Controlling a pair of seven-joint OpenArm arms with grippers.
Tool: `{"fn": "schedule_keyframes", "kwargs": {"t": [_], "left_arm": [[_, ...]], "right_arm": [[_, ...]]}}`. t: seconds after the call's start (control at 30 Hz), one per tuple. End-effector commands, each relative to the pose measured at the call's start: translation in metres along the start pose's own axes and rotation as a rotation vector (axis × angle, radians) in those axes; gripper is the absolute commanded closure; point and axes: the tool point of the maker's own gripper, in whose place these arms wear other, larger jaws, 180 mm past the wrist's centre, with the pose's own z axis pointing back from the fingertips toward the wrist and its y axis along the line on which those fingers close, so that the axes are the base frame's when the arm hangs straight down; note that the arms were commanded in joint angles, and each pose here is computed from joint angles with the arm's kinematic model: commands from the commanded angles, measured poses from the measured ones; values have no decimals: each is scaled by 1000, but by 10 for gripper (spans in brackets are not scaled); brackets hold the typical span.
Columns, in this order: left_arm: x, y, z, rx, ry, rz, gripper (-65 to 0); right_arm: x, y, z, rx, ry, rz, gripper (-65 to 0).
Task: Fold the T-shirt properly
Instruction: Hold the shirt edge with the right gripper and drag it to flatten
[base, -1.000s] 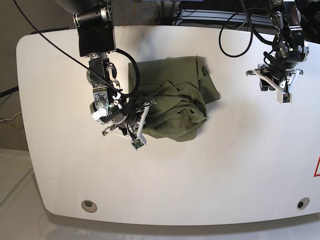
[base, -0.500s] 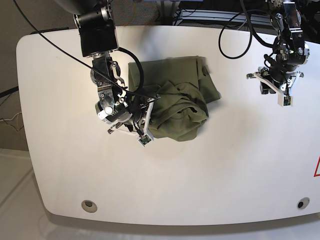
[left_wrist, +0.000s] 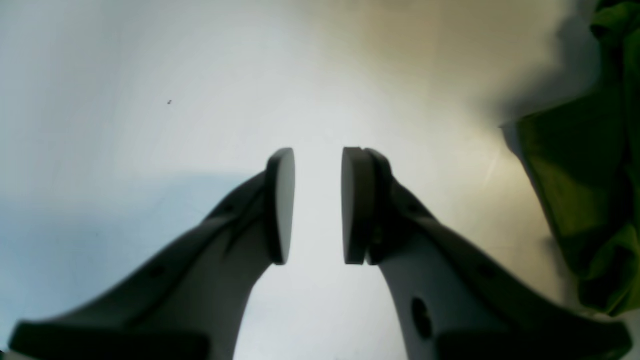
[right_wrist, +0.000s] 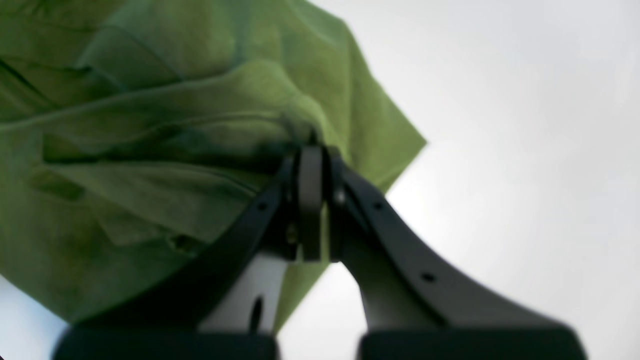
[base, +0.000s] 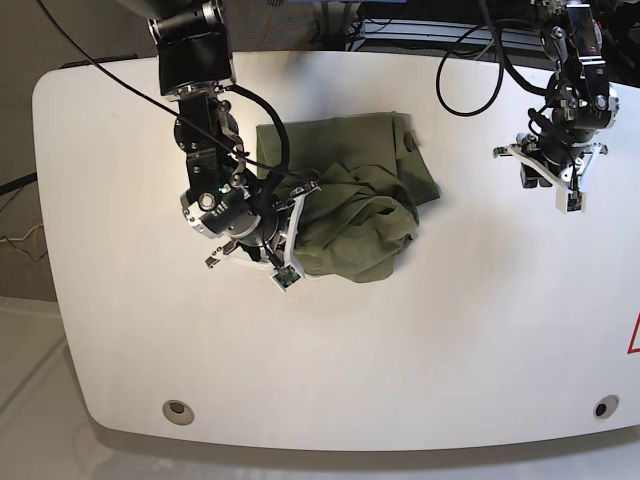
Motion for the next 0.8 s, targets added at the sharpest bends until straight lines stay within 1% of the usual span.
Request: {"fn": "schedule_keyframes", "kwargs": {"t": [0.0,0.17,0.4,0.5,0.77], "left_arm": [[12,2,3,4,-42,-10,-153],[12,2,3,4,-44,-10,-153],[10,3,0,6,-36,-4,-153],[19,3,-1,6,-55,-3,-153],[22,-2,-2,-5,-61,-12,-153]], "right_arm": [[13,1,14,-14,-59,6,0],[9,8,28,-21,-67,12,0],[-7,16,39,-19,-11,14,0],[-13,24,41,-6,7,24,0],[-36,38,40,25,68,15,0]]}}
